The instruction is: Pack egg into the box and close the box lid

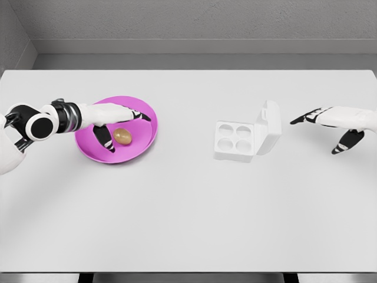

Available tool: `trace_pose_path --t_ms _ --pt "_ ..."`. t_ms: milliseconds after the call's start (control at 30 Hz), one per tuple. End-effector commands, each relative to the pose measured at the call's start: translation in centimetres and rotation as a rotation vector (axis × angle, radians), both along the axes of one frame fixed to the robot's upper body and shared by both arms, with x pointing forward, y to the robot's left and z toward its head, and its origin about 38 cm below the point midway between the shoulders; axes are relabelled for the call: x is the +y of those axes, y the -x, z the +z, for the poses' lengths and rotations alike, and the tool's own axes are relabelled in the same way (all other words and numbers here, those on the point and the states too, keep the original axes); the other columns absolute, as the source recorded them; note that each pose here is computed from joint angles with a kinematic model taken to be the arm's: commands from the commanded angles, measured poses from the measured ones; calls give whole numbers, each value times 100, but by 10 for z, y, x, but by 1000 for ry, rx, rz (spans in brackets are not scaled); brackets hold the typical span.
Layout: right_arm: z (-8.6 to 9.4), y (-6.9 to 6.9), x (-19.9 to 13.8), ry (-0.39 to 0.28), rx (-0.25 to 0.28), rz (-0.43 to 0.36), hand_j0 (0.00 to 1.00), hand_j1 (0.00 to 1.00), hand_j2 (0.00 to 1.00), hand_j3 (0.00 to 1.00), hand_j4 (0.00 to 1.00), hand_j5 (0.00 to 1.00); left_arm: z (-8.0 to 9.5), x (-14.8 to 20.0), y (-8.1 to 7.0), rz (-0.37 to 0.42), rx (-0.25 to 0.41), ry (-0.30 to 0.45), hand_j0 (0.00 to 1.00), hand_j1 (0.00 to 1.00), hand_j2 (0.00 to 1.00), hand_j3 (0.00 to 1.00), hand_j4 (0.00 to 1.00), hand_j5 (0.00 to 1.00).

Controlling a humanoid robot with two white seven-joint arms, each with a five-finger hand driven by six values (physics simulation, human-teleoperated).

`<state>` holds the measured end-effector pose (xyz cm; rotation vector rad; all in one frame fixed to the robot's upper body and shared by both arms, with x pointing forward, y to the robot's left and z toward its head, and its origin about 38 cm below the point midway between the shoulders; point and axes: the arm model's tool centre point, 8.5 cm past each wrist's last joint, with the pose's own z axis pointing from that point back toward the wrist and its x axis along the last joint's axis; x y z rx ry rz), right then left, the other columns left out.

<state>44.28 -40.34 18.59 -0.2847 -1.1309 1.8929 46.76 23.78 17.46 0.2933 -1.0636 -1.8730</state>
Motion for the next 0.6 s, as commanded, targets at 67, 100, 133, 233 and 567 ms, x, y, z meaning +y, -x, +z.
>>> trace_pose_path --t_ms 67,100,133,233,567 --pt "2 0 2 -6 -4 4 100 100 100 100 100 100 -2 -1 -5 13 4 11 100 100 100 100 100 100" --pt "2 0 2 -6 -4 4 100 100 100 100 100 100 -2 -2 -5 13 3 13 100 100 100 100 100 100" --pt "1 1 2 -6 -2 5 100 100 100 100 100 100 -1 -2 -5 13 1 13 100 100 100 100 100 100" --pt "2 1 2 -4 -4 5 100 100 100 100 100 100 0 -3 -5 11 1 18 100 100 100 100 100 100" --pt "5 3 2 2 -7 13 100 100 100 100 100 100 -2 -1 -5 17 -3 16 100 100 100 100 100 100"
